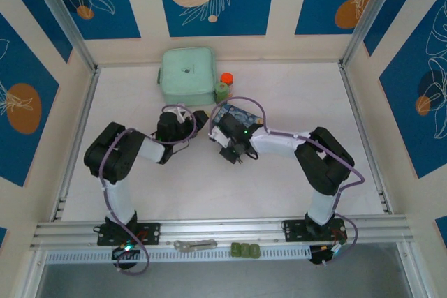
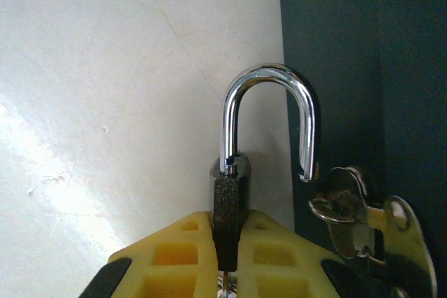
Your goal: Unlock a padlock with a key
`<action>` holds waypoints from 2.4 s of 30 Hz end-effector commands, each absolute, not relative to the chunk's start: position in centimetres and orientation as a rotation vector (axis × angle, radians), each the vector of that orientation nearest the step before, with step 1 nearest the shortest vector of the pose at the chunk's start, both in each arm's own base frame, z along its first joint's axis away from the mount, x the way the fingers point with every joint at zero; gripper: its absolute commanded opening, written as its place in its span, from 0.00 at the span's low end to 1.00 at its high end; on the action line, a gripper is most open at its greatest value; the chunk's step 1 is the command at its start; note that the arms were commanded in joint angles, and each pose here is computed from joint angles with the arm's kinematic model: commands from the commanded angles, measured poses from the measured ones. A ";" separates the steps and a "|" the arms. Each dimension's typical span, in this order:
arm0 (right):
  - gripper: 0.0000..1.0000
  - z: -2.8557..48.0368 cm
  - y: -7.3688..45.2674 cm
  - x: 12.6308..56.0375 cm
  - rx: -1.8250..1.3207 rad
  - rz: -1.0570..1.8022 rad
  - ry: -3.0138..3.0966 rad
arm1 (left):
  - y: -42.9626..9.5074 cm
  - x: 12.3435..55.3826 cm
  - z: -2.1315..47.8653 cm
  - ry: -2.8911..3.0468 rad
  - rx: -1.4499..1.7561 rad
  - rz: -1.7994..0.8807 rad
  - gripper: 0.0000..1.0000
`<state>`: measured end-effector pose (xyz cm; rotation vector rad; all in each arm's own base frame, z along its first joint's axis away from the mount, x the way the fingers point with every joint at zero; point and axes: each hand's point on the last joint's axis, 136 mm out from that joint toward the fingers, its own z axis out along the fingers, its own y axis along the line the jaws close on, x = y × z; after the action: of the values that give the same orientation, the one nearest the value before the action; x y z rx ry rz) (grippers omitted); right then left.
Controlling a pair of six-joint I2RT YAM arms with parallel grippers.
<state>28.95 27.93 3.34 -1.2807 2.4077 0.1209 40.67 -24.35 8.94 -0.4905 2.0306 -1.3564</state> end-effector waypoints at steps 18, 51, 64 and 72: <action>0.00 4.9 29.4 29.9 -1.198 0.399 2.515 | -28.3 39.5 10.0 1.988 -0.376 -1.550 0.47; 0.00 11.7 29.4 25.0 -0.828 0.761 2.557 | -22.1 37.9 11.2 2.011 -0.424 -1.330 0.75; 0.00 18.9 16.6 27.7 -0.023 0.756 2.495 | -20.1 36.2 12.4 2.091 -0.338 -1.105 1.00; 0.00 15.2 7.3 27.9 0.439 0.610 2.601 | -18.9 35.5 14.4 2.114 -0.239 -0.950 1.00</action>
<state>29.91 8.58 18.09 0.2951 2.4785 0.6108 35.44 -19.66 14.13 -0.2866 2.0885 -1.0579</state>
